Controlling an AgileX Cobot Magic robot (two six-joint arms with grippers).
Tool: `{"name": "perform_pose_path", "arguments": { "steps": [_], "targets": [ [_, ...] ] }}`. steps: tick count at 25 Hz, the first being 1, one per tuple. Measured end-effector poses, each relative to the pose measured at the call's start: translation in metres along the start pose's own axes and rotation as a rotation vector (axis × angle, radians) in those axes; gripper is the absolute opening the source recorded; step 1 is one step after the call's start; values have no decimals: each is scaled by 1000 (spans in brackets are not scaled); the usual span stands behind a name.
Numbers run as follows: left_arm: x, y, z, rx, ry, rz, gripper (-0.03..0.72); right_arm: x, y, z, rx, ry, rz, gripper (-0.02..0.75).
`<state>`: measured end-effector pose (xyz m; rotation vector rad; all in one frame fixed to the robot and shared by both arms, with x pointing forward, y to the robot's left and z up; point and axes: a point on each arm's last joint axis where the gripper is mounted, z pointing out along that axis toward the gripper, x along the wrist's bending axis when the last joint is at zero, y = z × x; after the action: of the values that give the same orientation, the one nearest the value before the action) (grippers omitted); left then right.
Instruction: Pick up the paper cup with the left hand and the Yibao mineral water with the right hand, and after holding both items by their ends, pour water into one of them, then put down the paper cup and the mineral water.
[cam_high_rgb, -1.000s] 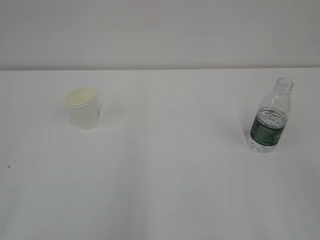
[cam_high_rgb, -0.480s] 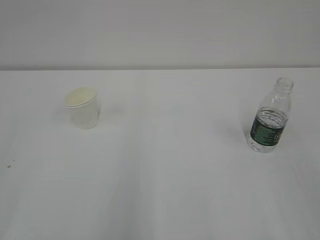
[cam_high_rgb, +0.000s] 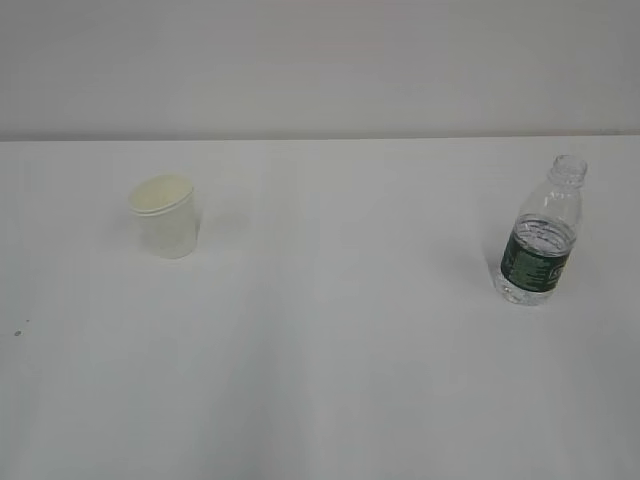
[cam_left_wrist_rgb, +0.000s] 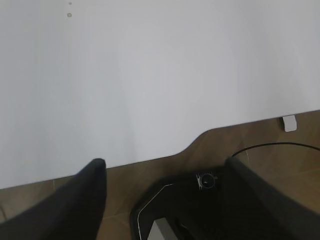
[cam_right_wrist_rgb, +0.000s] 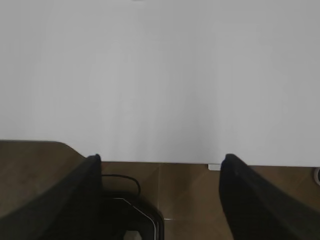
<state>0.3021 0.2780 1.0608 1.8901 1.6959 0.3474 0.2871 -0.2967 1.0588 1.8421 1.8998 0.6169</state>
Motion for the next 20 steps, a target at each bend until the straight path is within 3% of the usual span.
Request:
{"name": "perform_pose_path", "arguments": {
  "steps": [6, 20],
  "targets": [
    [1, 2, 4, 29, 2, -5, 512, 0, 3, 6, 58, -3, 2, 552],
    [5, 18, 36, 231, 17, -50, 510, 1, 15, 26, 201, -9, 0, 552]
  ]
}}
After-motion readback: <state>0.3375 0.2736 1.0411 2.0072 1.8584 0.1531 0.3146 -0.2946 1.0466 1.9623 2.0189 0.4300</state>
